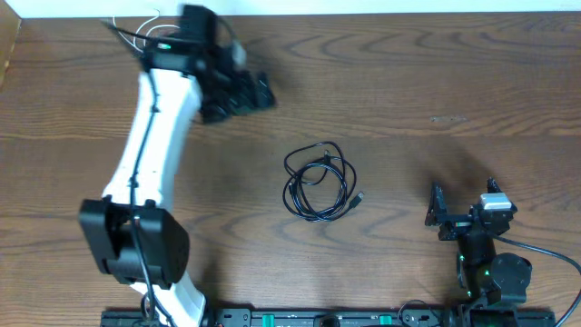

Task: Untangle cables
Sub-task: 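Lower the left gripper onto the black cable coil and grasp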

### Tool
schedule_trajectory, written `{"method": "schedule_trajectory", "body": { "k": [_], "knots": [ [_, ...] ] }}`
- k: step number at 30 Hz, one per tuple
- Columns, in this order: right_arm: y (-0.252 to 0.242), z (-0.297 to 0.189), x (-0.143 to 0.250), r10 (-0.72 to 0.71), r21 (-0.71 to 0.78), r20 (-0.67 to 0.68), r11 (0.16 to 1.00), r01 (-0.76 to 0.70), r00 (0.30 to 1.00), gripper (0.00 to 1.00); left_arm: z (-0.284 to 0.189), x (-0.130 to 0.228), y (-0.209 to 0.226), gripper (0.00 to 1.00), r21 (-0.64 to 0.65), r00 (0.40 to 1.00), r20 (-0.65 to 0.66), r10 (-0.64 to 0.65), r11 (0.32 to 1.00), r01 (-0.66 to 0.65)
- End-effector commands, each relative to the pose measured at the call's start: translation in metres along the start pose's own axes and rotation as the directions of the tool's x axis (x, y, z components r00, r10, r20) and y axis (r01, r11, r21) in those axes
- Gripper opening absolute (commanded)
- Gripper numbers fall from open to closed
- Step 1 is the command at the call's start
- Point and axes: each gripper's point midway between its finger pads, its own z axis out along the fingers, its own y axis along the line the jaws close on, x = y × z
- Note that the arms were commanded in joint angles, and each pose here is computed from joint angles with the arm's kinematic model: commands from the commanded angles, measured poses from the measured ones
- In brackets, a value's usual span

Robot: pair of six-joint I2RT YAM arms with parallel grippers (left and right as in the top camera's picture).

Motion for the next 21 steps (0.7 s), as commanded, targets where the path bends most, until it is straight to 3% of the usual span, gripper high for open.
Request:
{"method": "schedule_trajectory", "body": {
  "k": [1,8,11,17,21],
  "knots": [
    [0.000,0.000,0.001,0.002,0.003,-0.003,1.000,-0.002,1.000,0.99,0.029,0.037,-0.009,1.00,-0.025,0.988,-0.132,0.076,0.996,-0.080],
    [0.000,0.000,0.001,0.002,0.003,-0.003,1.000,-0.002,1.000,0.99,0.072,0.101,-0.019,0.99,-0.018,0.928,-0.311,0.205,0.975,-0.222],
    [0.000,0.000,0.001,0.002,0.003,-0.003,1.000,-0.002,1.000,0.99,0.082,0.120,-0.026,0.93,0.002,0.893,-0.352,0.279,0.955,-0.298],
    [0.000,0.000,0.001,0.002,0.003,-0.003,1.000,-0.002,1.000,0.99,0.096,0.139,-0.056,0.92,0.062,0.819,-0.350,0.455,0.883,-0.465],
    [0.000,0.000,0.001,0.002,0.003,-0.003,1.000,-0.002,1.000,0.99,0.105,0.139,-0.063,0.92,0.003,0.788,-0.324,0.523,0.834,-0.552]
  ]
}}
